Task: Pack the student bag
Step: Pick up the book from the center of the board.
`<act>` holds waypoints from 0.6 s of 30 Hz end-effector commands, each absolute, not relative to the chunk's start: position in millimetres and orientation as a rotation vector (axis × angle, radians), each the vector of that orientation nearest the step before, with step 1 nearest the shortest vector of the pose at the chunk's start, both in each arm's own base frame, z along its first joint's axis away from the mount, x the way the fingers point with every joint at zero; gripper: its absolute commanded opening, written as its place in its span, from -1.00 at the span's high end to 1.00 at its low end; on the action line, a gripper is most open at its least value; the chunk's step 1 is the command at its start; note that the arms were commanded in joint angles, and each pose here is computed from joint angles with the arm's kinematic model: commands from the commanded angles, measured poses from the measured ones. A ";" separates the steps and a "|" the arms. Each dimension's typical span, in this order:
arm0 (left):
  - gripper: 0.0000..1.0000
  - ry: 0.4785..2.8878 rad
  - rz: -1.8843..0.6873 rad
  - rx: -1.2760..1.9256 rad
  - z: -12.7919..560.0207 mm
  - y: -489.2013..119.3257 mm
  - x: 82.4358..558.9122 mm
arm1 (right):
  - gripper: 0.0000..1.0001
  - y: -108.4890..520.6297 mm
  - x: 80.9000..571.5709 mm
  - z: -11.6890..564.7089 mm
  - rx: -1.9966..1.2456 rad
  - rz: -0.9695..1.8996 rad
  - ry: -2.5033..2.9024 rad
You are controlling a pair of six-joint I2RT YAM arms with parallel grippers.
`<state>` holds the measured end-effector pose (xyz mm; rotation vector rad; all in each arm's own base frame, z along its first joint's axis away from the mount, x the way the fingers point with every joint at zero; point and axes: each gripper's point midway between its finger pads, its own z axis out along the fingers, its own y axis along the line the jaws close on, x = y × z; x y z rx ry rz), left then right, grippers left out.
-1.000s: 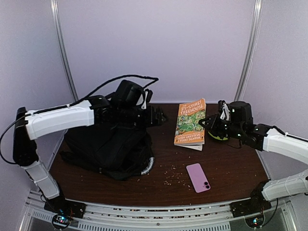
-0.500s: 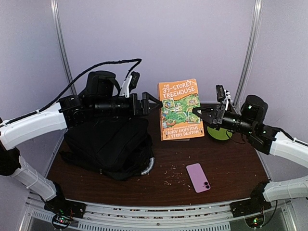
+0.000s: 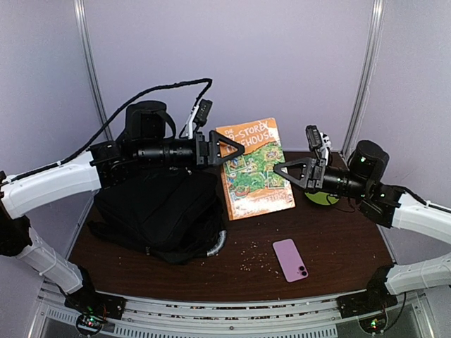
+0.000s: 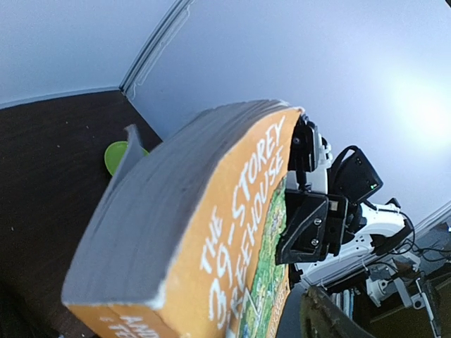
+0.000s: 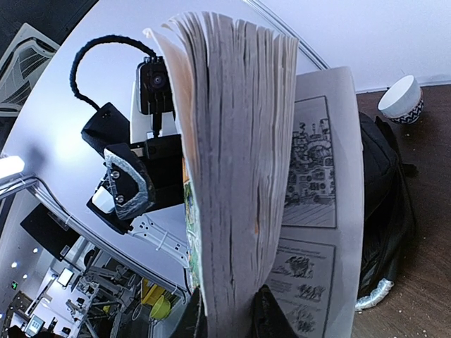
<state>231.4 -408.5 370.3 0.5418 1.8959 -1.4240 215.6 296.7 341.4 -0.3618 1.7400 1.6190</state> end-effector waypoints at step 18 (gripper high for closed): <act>1.00 1.558 -1.284 0.253 449.0 -345.8 254.3 | -0.91 258.7 213.8 382.8 -0.172 1.452 1.555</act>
